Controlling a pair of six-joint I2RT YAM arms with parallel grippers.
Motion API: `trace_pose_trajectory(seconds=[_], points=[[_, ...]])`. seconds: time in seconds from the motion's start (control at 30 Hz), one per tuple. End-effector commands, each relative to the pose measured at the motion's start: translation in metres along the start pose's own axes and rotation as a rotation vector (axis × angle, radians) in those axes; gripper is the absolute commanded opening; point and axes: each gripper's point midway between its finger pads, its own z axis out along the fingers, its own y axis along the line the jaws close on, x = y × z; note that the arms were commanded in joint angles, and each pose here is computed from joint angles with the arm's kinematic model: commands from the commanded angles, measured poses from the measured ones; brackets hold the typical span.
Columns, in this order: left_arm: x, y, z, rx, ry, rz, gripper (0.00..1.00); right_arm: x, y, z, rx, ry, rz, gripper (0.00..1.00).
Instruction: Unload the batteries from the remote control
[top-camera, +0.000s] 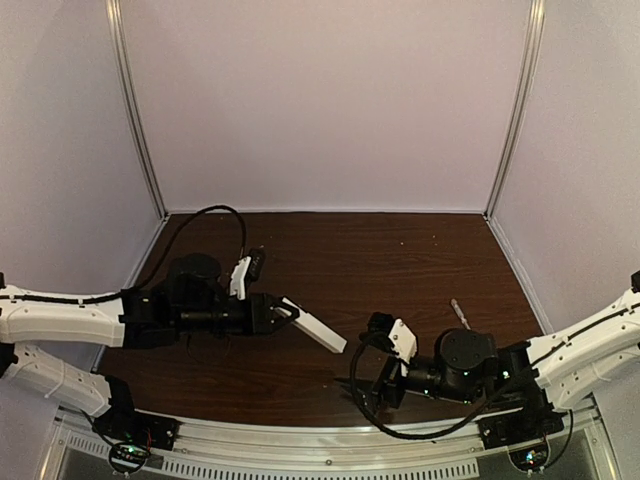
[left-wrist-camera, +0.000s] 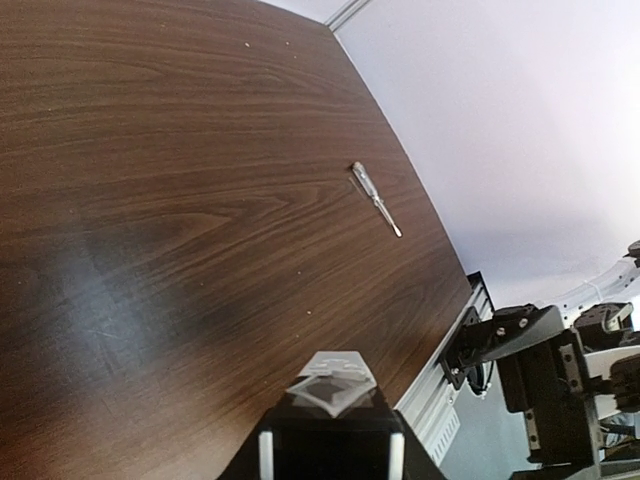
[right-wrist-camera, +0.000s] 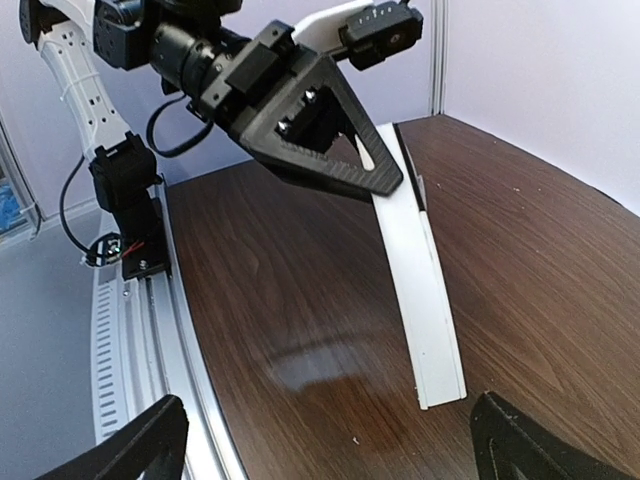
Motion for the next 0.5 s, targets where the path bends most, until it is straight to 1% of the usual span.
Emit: trace_pose_trajectory(seconds=[0.0,0.2,0.47], points=[[-0.005,-0.026,0.000,0.086,0.026,-0.020,0.00,0.014,-0.013,0.014,0.100,0.025,-0.096,1.00],[0.003,-0.032,0.000,0.114,0.077,-0.021,0.00,0.026,-0.019,0.031,0.163,0.054,-0.153,1.00],[0.011,-0.041,-0.001,0.164,0.118,-0.024,0.00,0.029,-0.028,0.037,0.227,0.063,-0.181,1.00]])
